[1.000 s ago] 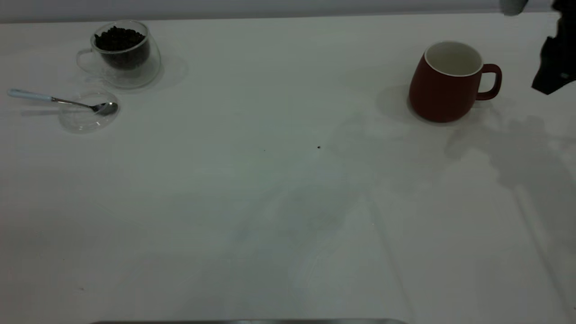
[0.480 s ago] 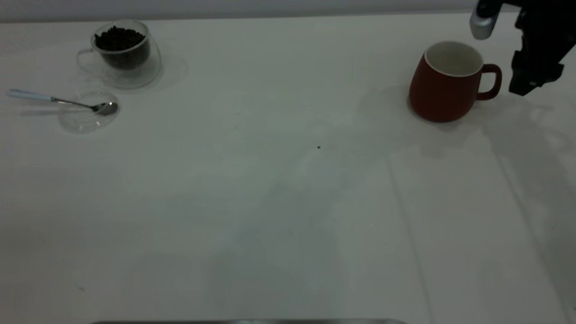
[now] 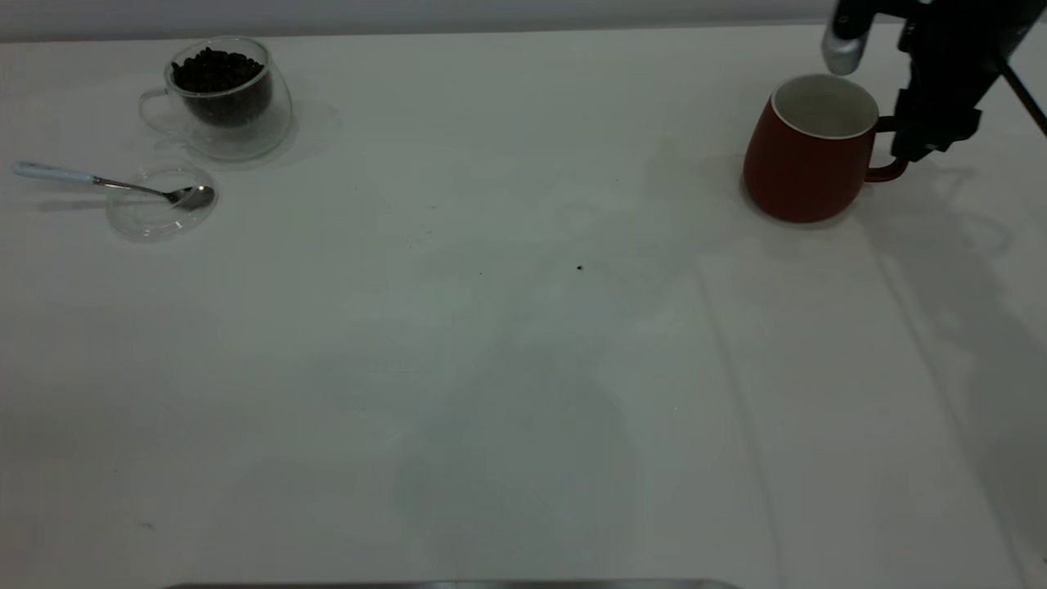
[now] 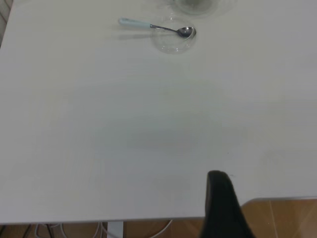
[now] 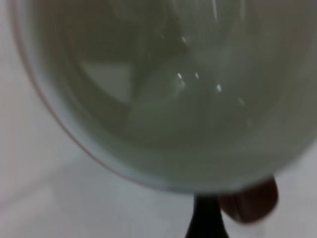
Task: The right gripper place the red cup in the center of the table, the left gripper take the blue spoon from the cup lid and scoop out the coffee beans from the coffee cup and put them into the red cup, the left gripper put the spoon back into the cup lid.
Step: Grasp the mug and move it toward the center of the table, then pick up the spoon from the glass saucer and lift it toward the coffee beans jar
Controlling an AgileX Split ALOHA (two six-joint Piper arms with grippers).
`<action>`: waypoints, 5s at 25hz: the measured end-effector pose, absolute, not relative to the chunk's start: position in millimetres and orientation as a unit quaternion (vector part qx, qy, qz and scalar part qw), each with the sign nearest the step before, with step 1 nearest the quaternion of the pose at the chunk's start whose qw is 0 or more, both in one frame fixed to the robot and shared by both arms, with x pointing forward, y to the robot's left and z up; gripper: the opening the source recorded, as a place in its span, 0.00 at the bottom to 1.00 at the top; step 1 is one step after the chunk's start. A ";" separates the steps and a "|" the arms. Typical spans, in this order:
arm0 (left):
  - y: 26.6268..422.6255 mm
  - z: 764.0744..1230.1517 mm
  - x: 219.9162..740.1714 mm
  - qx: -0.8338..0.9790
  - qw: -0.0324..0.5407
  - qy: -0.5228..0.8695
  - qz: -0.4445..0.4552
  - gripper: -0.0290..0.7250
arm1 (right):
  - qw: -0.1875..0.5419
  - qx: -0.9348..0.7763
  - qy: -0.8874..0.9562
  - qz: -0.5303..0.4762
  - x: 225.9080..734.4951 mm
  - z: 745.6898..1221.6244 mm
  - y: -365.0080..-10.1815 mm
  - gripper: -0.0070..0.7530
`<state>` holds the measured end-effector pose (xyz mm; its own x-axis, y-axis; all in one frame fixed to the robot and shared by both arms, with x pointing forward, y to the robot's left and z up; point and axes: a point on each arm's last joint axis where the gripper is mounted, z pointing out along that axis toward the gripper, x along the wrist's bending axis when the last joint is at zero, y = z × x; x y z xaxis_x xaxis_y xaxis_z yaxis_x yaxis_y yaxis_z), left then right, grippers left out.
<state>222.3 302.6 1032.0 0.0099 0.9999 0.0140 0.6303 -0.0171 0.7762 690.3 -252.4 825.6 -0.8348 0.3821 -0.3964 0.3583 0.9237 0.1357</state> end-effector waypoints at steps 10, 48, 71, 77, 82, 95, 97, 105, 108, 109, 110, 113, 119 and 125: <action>302.6 1032.0 222.3 0.644 0.301 0.633 0.307 0.73 | 0.211 0.109 0.971 0.038 679.3 825.4 -190.5 0.78; 302.6 1032.0 222.3 0.644 0.301 0.633 0.307 0.73 | 0.213 0.232 0.948 0.049 637.3 1037.9 -58.8 0.78; 302.6 1031.9 222.3 0.644 0.301 0.633 0.307 0.73 | 0.195 0.407 0.873 0.182 399.3 1153.1 -206.5 0.78; 302.6 1031.9 222.3 0.644 0.301 0.633 0.307 0.73 | 0.183 0.432 0.862 0.191 335.7 1109.7 -247.2 0.78; 302.6 1031.9 222.3 0.644 0.301 0.633 0.307 0.73 | 0.191 0.438 0.846 0.234 295.8 1082.5 -271.5 0.78; 302.6 1031.9 222.3 0.644 0.301 0.633 0.307 0.73 | 0.170 0.422 0.825 0.334 260.1 1040.7 -281.2 0.75; 302.6 1031.9 222.3 0.644 0.301 0.633 0.307 0.73 | 0.170 0.411 0.830 0.336 258.8 1040.9 -280.7 0.74; 302.6 1031.9 222.3 0.644 0.301 0.633 0.307 0.73 | 0.176 0.402 0.833 0.338 260.4 1037.6 -279.8 0.69; 302.6 1031.9 222.3 0.644 0.301 0.633 0.307 0.73 | 0.179 0.403 0.831 0.339 259.5 1036.6 -280.8 0.67; 302.6 1031.9 222.3 0.644 0.301 0.633 0.307 0.73 | 0.184 0.410 0.826 0.341 258.7 1036.8 -281.9 0.66; 302.6 1031.9 222.3 0.644 0.301 0.633 0.307 0.73 | 0.191 0.419 0.819 0.342 258.1 1037.0 -283.1 0.65; 302.6 1031.9 222.3 0.644 0.301 0.633 0.307 0.73 | 0.225 0.457 0.787 0.347 253.9 1038.0 -288.6 0.63; 302.6 1031.9 222.3 0.644 0.301 0.633 0.307 0.73 | 0.316 0.541 0.692 0.358 235.7 1038.9 -296.9 0.59; 302.6 1031.9 222.3 0.644 0.301 0.633 0.307 0.73 | 0.358 0.602 0.633 0.330 232.2 1038.2 -297.4 0.55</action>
